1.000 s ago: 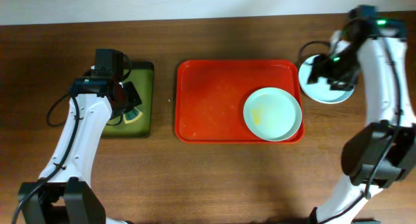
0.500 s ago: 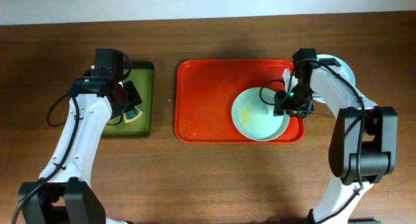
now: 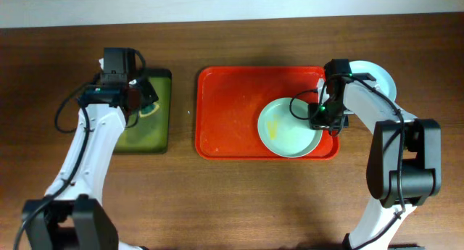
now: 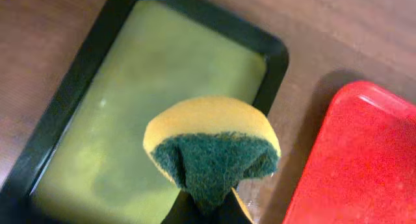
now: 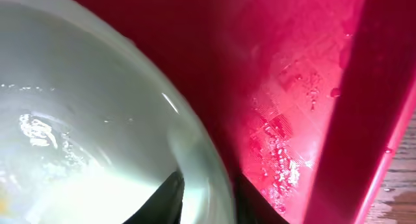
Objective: Clean dirty plates on tray and stack at the side
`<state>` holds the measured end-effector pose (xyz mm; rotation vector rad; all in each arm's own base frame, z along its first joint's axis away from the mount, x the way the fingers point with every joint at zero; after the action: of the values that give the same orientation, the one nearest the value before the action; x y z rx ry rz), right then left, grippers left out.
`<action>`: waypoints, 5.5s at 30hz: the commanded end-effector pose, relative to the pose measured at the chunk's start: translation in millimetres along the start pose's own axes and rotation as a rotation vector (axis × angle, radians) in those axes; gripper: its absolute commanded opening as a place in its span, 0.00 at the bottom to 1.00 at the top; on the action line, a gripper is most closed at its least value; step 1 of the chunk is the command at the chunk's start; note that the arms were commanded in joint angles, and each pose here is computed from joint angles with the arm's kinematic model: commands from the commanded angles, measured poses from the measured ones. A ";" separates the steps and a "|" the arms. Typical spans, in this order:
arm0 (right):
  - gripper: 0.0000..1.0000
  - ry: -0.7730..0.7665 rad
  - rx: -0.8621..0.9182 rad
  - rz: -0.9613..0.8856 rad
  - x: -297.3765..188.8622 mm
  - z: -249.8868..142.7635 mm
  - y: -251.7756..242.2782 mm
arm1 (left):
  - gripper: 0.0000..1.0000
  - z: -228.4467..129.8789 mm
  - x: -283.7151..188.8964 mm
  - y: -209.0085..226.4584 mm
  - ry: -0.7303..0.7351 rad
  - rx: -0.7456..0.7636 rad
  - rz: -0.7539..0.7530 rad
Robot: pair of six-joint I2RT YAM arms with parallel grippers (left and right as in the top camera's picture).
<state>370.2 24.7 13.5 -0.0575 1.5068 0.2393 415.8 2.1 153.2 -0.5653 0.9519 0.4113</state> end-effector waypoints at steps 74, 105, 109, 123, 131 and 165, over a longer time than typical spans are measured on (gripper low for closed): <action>0.04 -0.060 -0.024 0.090 26.1 8.2 61.4 | 0.00 -33.6 46.3 -17.7 -0.052 -0.048 0.203; 0.04 -0.292 -0.896 -1.560 -295.6 82.7 228.0 | 0.99 46.8 -27.1 9.4 -0.089 -0.176 0.101; 0.04 -0.456 -0.770 -1.327 -270.0 95.8 218.5 | 0.99 46.7 -27.0 9.5 -0.089 -0.176 0.101; 0.04 -0.314 0.541 0.045 -107.7 24.0 -234.9 | 0.99 46.8 -27.0 9.5 -0.090 -0.176 0.101; 0.98 -0.298 0.524 0.058 -92.9 31.5 -229.9 | 0.99 46.7 -27.0 9.5 -0.089 -0.176 0.101; 0.08 -0.311 0.033 0.073 -104.0 94.6 -79.8 | 0.99 46.7 -27.0 9.5 -0.089 -0.176 0.101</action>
<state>466.0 -54.9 54.9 0.1014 1.3356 0.2569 426.7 33.8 197.3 -0.6584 0.8600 0.6054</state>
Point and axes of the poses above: each gripper's point midway between its finger pads, its own x axis out along the fingers, its own y axis along the line the jaws close on, z = x × y, the point moved 1 cm from there along -x, back along the fingers, and after that the axes turned 14 degrees about -x, right-handed, at the moved point
